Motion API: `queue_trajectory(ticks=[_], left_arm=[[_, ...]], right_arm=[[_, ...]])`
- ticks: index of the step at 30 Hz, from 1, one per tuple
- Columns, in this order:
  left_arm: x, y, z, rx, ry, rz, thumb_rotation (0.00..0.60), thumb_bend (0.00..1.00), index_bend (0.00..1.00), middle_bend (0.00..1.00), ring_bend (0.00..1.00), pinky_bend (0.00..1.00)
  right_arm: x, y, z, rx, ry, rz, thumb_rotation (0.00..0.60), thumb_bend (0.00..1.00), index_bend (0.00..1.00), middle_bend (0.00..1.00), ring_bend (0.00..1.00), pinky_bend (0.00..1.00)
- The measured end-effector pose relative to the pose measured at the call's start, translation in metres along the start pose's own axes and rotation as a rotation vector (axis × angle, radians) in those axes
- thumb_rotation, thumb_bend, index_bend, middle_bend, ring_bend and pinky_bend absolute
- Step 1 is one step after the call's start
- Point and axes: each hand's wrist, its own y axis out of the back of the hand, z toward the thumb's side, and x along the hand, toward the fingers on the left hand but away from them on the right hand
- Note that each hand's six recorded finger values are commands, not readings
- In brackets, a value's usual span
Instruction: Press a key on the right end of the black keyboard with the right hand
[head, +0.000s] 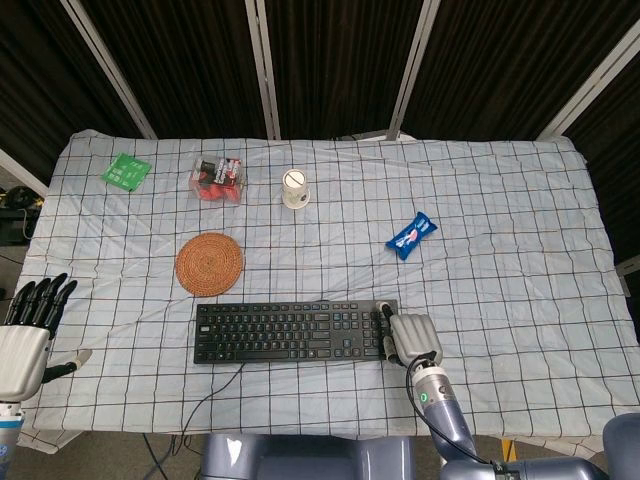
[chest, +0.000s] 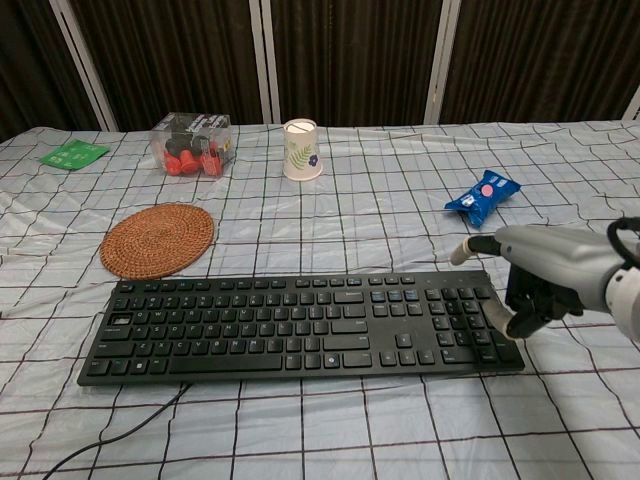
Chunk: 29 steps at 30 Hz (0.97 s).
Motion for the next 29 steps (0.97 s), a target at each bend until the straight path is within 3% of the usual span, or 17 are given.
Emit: queue_trajectory(ticks=[3, 6, 8, 11, 14, 17, 29], left_arm=[[-0.001, 0.000, 0.000, 0.000, 0.000, -0.001, 0.600, 0.07, 0.00, 0.00, 0.00, 0.00], [-0.001, 0.000, 0.000, -0.001, -0.002, 0.001, 0.600, 0.07, 0.00, 0.00, 0.00, 0.00], [-0.002, 0.001, 0.001, -0.001, -0.003, 0.002, 0.600, 0.07, 0.00, 0.00, 0.00, 0.00], [-0.003, 0.001, 0.001, 0.001, -0.006, 0.003, 0.600, 0.07, 0.00, 0.00, 0.00, 0.00], [-0.004, 0.001, 0.002, 0.006, -0.007, 0.003, 0.600, 0.07, 0.00, 0.00, 0.00, 0.00], [-0.005, 0.001, 0.002, 0.009, -0.007, 0.002, 0.600, 0.07, 0.00, 0.00, 0.00, 0.00], [-0.006, 0.000, 0.002, 0.037, -0.001, 0.003, 0.600, 0.07, 0.00, 0.00, 0.00, 0.00]], right_arm=[[0.004, 0.018, 0.004, -0.013, 0.032, -0.064, 0.600, 0.43, 0.11, 0.81, 0.74, 0.70], [0.010, 0.039, 0.003, -0.037, 0.061, -0.135, 0.600, 0.39, 0.09, 0.54, 0.50, 0.60], [0.016, 0.050, -0.001, -0.045, 0.072, -0.174, 0.600, 0.33, 0.07, 0.33, 0.27, 0.44], [0.028, 0.062, -0.016, -0.034, 0.081, -0.215, 0.600, 0.26, 0.03, 0.13, 0.07, 0.28], [0.045, 0.067, -0.035, -0.008, 0.081, -0.236, 0.600, 0.21, 0.01, 0.02, 0.00, 0.16], [0.064, 0.071, -0.059, 0.028, 0.066, -0.259, 0.600, 0.18, 0.00, 0.00, 0.00, 0.09], [0.136, 0.075, -0.157, 0.139, -0.013, -0.460, 0.600, 0.15, 0.00, 0.00, 0.00, 0.03]])
